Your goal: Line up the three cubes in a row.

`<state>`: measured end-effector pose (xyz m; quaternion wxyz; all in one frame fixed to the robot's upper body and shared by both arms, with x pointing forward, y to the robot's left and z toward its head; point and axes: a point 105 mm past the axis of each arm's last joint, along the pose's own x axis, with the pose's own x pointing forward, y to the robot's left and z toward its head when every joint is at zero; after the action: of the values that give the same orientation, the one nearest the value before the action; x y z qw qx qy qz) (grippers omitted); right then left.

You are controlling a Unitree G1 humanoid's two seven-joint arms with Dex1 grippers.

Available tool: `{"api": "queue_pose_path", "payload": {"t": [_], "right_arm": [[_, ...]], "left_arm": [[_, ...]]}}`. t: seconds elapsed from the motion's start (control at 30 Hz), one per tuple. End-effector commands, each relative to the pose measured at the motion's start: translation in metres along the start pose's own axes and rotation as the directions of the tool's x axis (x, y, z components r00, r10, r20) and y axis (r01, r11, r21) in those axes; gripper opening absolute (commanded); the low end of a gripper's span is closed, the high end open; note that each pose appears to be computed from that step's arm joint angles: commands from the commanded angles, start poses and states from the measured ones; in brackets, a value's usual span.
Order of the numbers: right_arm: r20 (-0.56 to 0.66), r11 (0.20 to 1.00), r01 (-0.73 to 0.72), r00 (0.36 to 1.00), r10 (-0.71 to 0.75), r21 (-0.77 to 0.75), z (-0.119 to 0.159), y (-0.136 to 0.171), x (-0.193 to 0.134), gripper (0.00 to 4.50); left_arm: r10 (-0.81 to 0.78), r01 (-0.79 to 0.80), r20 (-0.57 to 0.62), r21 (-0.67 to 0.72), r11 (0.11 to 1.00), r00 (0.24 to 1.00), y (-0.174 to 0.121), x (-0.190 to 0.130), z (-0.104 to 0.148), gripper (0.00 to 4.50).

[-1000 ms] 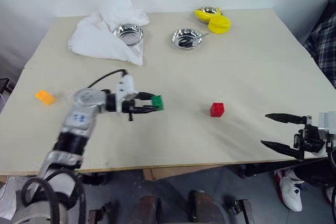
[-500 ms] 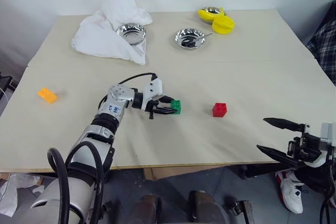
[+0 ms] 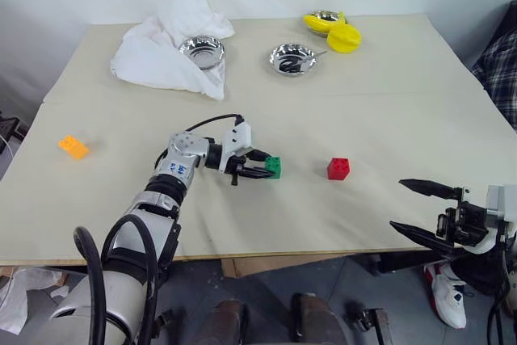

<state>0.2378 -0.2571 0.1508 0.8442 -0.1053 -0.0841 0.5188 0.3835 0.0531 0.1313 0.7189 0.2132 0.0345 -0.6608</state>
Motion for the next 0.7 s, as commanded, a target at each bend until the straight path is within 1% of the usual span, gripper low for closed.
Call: {"api": "queue_pose_path", "payload": {"t": [0.03,0.3,0.37,0.4,0.5,0.53,0.6,0.7], "right_arm": [[0.013,1.000,-0.017,1.000,0.018,-0.019,0.005,0.001,0.004,4.50],[0.011,1.000,-0.022,1.000,0.022,-0.012,0.005,0.005,0.005,4.50],[0.012,1.000,-0.024,1.000,0.024,-0.009,0.004,0.005,0.006,4.50],[0.012,1.000,-0.025,1.000,0.025,-0.006,0.004,0.005,0.007,4.50],[0.015,1.000,-0.029,0.999,0.029,-0.002,0.004,0.004,0.008,4.50],[0.016,0.999,-0.032,0.999,0.032,-0.001,0.003,0.003,0.009,4.50],[0.020,0.999,-0.039,0.999,0.039,0.001,0.003,0.002,0.011,4.50],[0.028,0.999,-0.051,0.998,0.051,0.004,0.002,0.000,0.015,4.50]], "left_arm": [[0.016,-0.015,-0.027,0.029,0.999,0.999,0.006,0.007,0.007,1.48],[0.009,-0.008,-0.017,0.003,1.000,1.000,0.005,0.010,0.006,1.48],[0.006,-0.006,0.004,-0.005,1.000,1.000,0.005,0.010,0.009,2.22],[0.019,-0.019,0.015,0.001,1.000,1.000,0.006,0.009,0.011,2.44],[0.073,-0.073,0.018,0.046,0.996,0.997,0.013,0.003,0.014,3.33],[0.067,-0.068,0.035,0.041,0.997,0.997,0.013,-0.001,0.016,3.67],[0.068,-0.071,0.062,0.041,0.997,0.996,0.014,-0.013,0.017,4.20],[0.065,-0.072,0.104,0.062,0.995,0.992,0.012,-0.035,0.018,4.20]]}}
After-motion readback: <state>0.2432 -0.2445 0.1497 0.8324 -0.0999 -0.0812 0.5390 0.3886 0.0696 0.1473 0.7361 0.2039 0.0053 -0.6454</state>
